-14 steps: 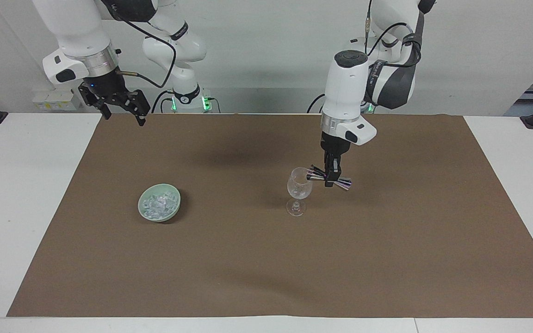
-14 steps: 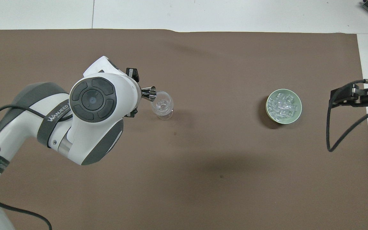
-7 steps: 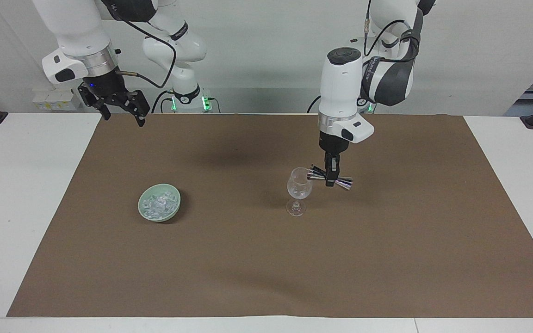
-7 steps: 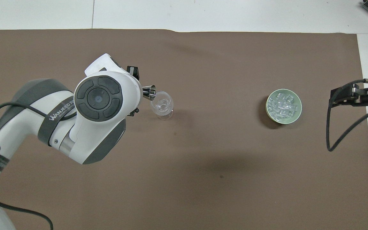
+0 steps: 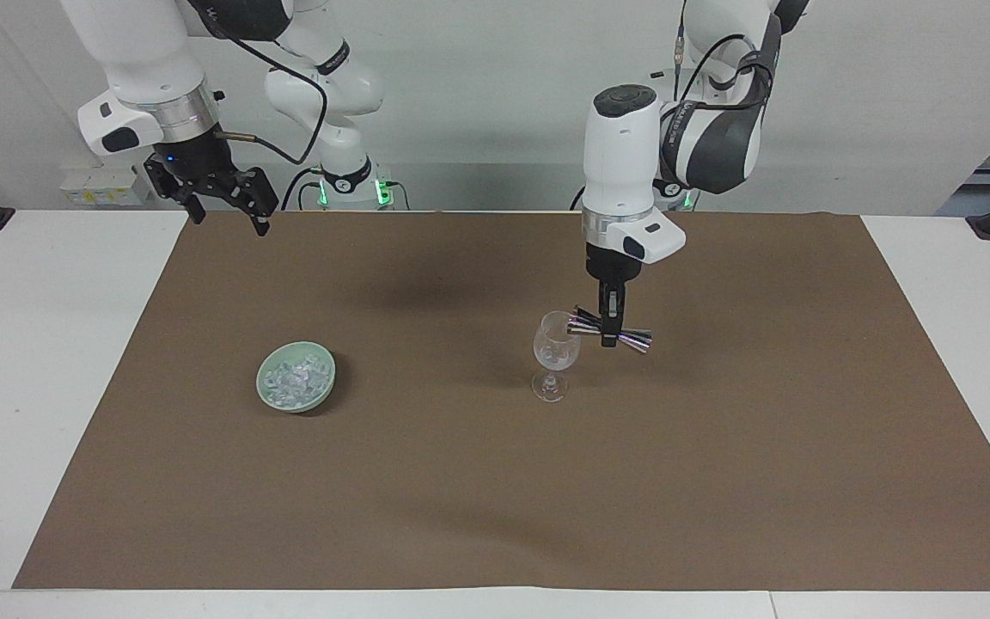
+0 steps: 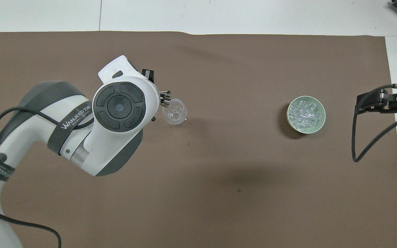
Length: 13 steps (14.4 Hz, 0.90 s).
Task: Pour wine and add ice with both arms
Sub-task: 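Tilt the bottle over the cup with the left gripper to pour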
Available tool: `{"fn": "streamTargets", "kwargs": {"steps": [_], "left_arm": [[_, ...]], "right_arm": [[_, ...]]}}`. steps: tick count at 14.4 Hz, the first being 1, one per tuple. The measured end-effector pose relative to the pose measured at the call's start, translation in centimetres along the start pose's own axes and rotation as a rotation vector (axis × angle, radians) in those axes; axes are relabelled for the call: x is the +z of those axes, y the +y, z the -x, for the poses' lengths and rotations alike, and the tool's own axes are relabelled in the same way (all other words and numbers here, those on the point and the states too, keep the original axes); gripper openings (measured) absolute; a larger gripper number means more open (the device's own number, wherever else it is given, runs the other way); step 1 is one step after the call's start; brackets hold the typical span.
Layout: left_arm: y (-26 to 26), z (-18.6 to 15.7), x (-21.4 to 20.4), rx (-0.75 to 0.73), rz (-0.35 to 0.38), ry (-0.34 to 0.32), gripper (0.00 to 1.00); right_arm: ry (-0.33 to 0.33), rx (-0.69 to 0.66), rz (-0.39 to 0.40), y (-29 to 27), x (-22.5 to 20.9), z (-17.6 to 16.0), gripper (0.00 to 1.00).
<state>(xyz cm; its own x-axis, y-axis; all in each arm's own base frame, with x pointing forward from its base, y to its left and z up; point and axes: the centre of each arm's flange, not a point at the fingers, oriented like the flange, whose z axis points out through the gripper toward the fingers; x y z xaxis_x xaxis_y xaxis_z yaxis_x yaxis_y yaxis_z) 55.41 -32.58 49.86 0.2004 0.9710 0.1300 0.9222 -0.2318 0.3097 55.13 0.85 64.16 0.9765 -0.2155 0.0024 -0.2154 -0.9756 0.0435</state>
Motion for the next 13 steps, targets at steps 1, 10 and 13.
{"fn": "streamTargets", "kwargs": {"steps": [1,10,13], "left_arm": [[-0.02,-0.02,0.04,0.001,-0.002,0.002,0.25],[-0.23,0.40,-0.01,0.031,0.005,0.034,0.25],[-0.36,0.50,0.02,0.035,-0.002,0.040,0.25]], "right_arm": [[0.000,0.000,0.000,0.00,0.01,-0.01,1.00],[0.000,-0.001,0.000,-0.08,0.02,0.00,1.00],[0.000,-0.002,0.000,-0.09,0.04,0.00,1.00]]}}
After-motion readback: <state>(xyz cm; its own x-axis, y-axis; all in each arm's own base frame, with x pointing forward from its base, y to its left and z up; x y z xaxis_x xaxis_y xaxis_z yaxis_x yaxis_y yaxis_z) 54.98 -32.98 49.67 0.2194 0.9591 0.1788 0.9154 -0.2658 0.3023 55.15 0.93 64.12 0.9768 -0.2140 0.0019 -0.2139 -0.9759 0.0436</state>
